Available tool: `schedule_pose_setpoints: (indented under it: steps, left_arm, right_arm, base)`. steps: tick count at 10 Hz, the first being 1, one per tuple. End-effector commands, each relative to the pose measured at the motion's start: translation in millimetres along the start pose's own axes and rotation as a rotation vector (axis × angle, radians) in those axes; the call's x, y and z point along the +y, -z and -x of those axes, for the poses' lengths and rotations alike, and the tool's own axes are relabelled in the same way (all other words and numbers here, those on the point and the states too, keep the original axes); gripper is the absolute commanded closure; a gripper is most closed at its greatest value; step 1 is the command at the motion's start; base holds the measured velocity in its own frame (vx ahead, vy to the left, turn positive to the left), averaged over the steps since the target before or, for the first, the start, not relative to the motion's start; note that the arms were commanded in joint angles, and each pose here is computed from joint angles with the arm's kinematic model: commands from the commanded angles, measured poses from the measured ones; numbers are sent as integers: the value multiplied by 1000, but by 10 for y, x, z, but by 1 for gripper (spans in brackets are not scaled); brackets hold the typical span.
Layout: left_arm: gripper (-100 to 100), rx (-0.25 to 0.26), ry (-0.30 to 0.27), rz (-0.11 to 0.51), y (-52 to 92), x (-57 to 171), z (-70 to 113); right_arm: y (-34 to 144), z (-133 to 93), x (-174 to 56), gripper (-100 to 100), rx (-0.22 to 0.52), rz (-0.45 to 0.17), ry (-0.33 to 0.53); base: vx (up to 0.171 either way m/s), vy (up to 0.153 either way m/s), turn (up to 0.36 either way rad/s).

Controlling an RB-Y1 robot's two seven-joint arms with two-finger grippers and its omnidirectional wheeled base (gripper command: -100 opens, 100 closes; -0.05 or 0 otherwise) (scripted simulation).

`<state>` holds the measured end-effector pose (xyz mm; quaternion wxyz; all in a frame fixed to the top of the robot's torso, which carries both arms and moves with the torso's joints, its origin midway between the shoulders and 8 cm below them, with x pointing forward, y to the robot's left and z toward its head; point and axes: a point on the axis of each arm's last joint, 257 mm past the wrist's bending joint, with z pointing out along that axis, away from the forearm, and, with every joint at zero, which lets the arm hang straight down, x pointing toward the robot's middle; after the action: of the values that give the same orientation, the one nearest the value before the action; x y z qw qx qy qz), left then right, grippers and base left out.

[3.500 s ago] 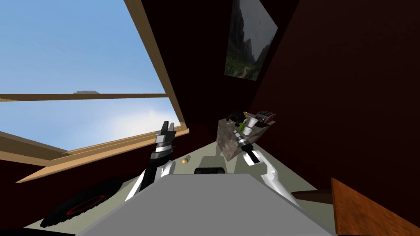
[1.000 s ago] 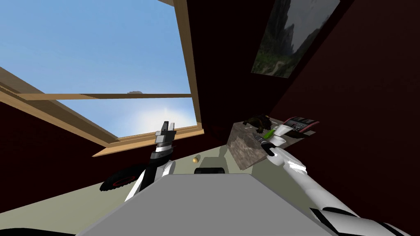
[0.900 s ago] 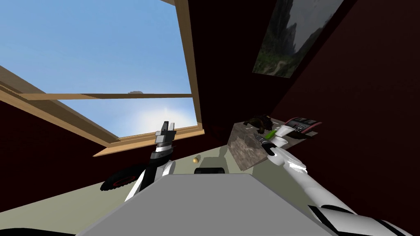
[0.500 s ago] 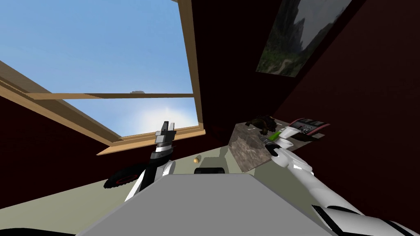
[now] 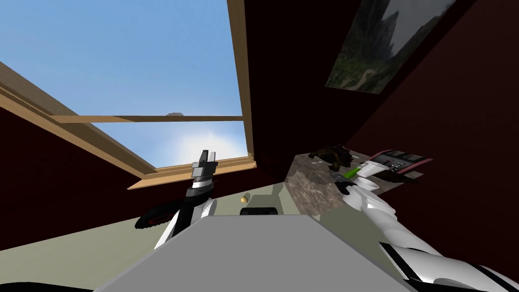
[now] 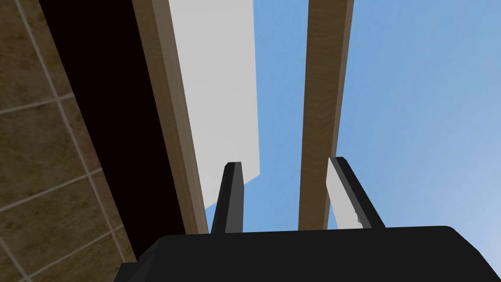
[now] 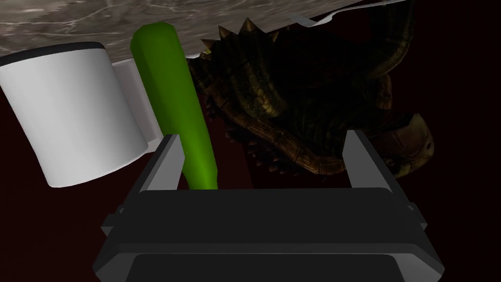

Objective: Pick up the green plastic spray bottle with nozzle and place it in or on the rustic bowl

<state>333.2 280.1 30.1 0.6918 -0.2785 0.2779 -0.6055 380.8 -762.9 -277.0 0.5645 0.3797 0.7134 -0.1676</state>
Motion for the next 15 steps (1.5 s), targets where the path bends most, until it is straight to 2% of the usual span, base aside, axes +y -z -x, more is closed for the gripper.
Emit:
schedule_pose_setpoints:
  steps: [1, 2, 3, 4, 5, 7, 9, 10, 11, 12, 13, 15]
  left_arm:
    - [0, 0, 0, 0, 0, 0, 0]
    - [0, 0, 0, 0, 0, 0, 0]
    - [0, 0, 0, 0, 0, 0, 0]
    - [0, 0, 0, 0, 0, 0, 0]
    - [0, 0, 0, 0, 0, 0, 0]
    - [0, 0, 0, 0, 0, 0, 0]
    - [0, 0, 0, 0, 0, 0, 0]
    - [0, 0, 0, 0, 0, 0, 0]
    - [0, 0, 0, 0, 0, 0, 0]
    - [0, 0, 0, 0, 0, 0, 0]
    - [0, 0, 0, 0, 0, 0, 0]
    - [0, 0, 0, 0, 0, 0, 0]
  right_arm:
    - [-18, 207, -368, -100, -26, -86, 6]
    - [-9, 161, -466, -100, -17, -105, 7]
    - [-9, 161, -466, -100, -17, -105, 7]
    - [-12, 339, -666, -100, -45, -159, 9]
    - [11, 264, -822, -100, -31, -190, 11]
    - [15, 300, -850, -100, -37, -195, 51]
    - [11, 264, -822, -100, -31, -190, 11]
    - [48, 379, -1117, -100, -47, -262, 13]
    - [40, 397, -1081, -100, -50, -255, 12]
    - [54, 366, -1144, -100, -44, -267, 13]
    - [96, 494, -1369, -100, -64, -326, 12]
    - [122, 447, -1462, -100, -55, -345, 14]
  base:
    - [76, 45, 104]
    - [67, 39, 67]
    - [26, 12, -12]
    - [36, 26, 129]
    - [53, 22, 68]
    - [17, 2, -17]
    - [-7, -3, 2]
    - [33, 20, 95]
    - [51, 18, 65]
    - [37, 10, 12]
    - [51, 30, 101]
    - [42, 17, 29]
